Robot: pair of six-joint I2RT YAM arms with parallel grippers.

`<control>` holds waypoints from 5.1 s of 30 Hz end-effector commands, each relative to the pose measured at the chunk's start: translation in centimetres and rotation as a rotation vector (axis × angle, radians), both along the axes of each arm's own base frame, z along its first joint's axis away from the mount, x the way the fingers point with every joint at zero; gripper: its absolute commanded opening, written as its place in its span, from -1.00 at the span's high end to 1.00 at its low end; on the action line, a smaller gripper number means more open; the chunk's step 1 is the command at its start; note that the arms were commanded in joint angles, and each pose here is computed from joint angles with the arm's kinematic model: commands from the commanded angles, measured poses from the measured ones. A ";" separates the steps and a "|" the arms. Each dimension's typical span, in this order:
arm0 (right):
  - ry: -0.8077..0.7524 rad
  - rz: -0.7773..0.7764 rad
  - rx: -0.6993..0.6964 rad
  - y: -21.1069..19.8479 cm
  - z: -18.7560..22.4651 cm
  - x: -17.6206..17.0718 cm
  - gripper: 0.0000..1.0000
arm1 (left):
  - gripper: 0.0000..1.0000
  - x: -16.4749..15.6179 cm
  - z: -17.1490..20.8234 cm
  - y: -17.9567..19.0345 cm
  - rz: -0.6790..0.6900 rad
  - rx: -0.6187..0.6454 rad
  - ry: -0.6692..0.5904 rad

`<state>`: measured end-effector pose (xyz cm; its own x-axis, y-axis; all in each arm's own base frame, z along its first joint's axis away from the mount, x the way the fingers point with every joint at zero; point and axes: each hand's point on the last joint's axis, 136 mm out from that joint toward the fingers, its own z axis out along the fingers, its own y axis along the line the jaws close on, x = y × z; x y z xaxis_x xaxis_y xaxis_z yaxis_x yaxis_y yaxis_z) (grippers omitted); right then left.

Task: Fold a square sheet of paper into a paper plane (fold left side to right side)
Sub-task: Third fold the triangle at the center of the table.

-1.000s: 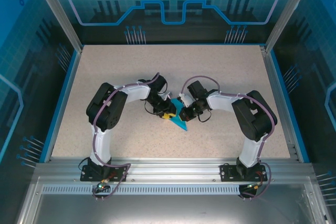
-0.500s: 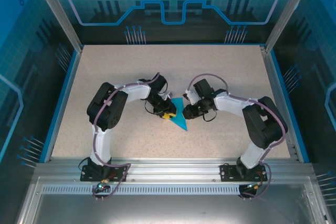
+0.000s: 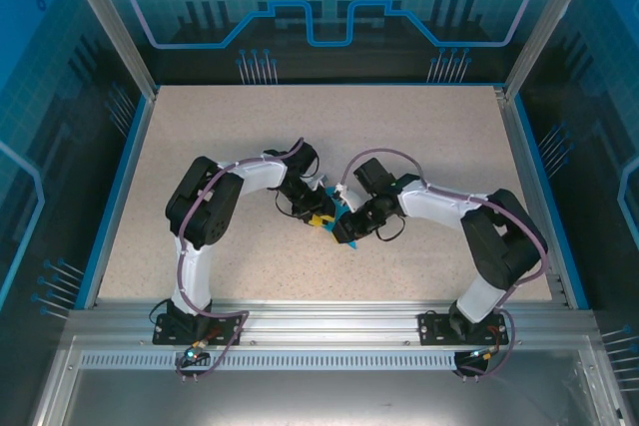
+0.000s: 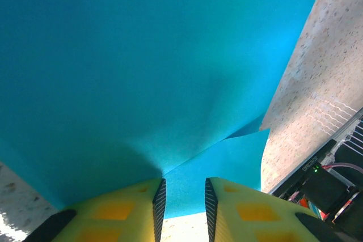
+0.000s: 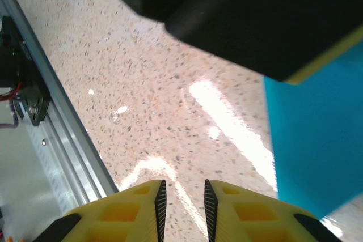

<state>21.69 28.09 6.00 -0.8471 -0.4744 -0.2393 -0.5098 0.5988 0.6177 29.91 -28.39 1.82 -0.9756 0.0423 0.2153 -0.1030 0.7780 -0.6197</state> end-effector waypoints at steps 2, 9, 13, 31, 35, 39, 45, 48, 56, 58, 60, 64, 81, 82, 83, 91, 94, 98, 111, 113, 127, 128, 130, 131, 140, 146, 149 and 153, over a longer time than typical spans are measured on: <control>0.067 0.026 -0.045 0.2 -1.3 -0.6 0.51 | 0.41 -0.1 -2.8 1.2 -0.010 0.101 0.007; 0.060 0.002 -0.090 -0.5 -2.1 0.0 0.54 | 0.41 -0.1 -2.7 1.2 -0.015 0.107 0.003; 0.064 -0.014 -0.104 -1.0 -2.4 0.1 0.55 | 0.41 -0.1 -2.8 1.3 -0.015 0.110 0.002; 0.106 -0.047 -0.147 -2.5 -3.6 0.2 0.60 | 0.41 0.0 -2.8 1.3 -0.016 0.115 0.000; 0.108 -0.053 -0.174 -2.8 -4.0 0.3 0.60 | 0.41 0.0 -2.9 1.3 -0.016 0.116 0.003; 0.114 -0.056 -0.193 -3.1 -4.4 0.3 0.60 | 0.41 0.0 -2.9 1.3 -0.017 0.117 0.004; 0.116 -0.060 -0.213 -3.3 -4.7 0.3 0.60 | 0.41 0.1 -2.8 1.3 -0.017 0.116 0.002; 0.124 -0.061 -0.219 -3.4 -4.9 0.2 0.60 | 0.41 0.2 -2.8 1.2 -0.017 0.115 0.001; 0.149 -0.085 -0.246 -4.1 -5.6 0.0 0.64 | 0.41 0.6 -2.4 1.0 -0.018 0.110 -0.010; 0.165 -0.100 -0.249 -4.4 -5.8 -0.1 0.67 | 0.41 0.7 -2.1 0.9 -0.021 0.108 -0.018; 0.188 -0.122 -0.251 -4.7 -6.1 -0.2 0.70 | 0.40 0.9 -1.7 0.9 -0.025 0.106 -0.026; 0.254 -0.165 -0.254 -5.5 -6.8 -0.8 0.79 | 0.36 1.7 0.0 0.4 -0.027 0.084 -0.064; 0.356 -0.207 -0.313 -6.7 -9.0 -2.0 0.98 | 0.32 -1.4 4.7 0.1 -0.049 0.023 -0.151; 0.354 -0.210 -0.317 -6.8 -9.0 -2.0 0.98 | 0.34 -1.6 4.7 0.0 -0.046 0.019 -0.155; 0.356 -0.210 -0.320 -6.8 -9.1 -2.0 0.99 | 0.36 -1.8 4.7 0.0 -0.043 0.015 -0.155; 0.360 -0.217 -0.326 -6.8 -9.2 -1.9 1.00 | 0.43 -3.4 3.6 -2.5 -0.093 -0.032 -0.122; 0.359 -0.217 -0.326 -6.8 -9.2 -1.9 1.00 | 0.45 -3.4 2.8 -3.0 -0.097 -0.026 -0.110; 0.357 -0.216 -0.330 -6.9 -9.2 -1.9 1.00 | 0.47 -3.2 2.1 -3.2 -0.101 -0.022 -0.102; 0.363 -0.217 -0.336 -6.9 -9.2 -1.9 1.00 | 0.47 -2.5 0.8 -3.2 -0.114 0.011 -0.113; 0.363 -0.218 -0.338 -6.9 -9.2 -1.9 1.00 | 0.47 -2.3 0.4 -3.0 -0.118 0.032 -0.116; 0.356 -0.223 -0.361 -7.4 -9.3 -2.0 1.00 | 0.48 -3.1 -2.6 0.0 -0.131 0.162 -0.093; 0.356 -0.224 -0.362 -7.4 -9.2 -2.0 1.00 | 0.49 -3.1 -2.5 0.2 -0.127 0.162 -0.096; 0.355 -0.225 -0.364 -7.5 -9.3 -2.0 1.00 | 0.48 -3.2 -2.3 0.7 -0.116 0.162 -0.099; 0.356 -0.226 -0.367 -7.5 -9.3 -2.0 1.00 | 0.48 -3.1 -2.1 1.1 -0.108 0.164 -0.102; 0.356 -0.222 -0.365 -7.5 -9.3 -2.0 1.00 | 0.48 -0.8 -1.5 5.2 -0.030 0.204 -0.127; 0.349 -0.220 -0.356 -7.4 -9.1 -1.9 1.00 | 0.47 0.8 2.1 5.2 -0.021 0.141 -0.213; 0.347 -0.221 -0.357 -7.4 -9.0 -1.9 1.00 | 0.47 0.0 3.9 4.1 -0.034 0.070 -0.246; 0.346 -0.222 -0.356 -7.3 -9.0 -1.8 1.00 | 0.46 -1.9 5.4 1.3 -0.090 -0.025 -0.270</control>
<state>22.54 24.33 0.70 -0.9486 -0.3107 0.0596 -0.2074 0.7531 0.6243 29.82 -24.93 5.81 -0.9976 0.0621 -0.0314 0.0688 0.8147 -0.5758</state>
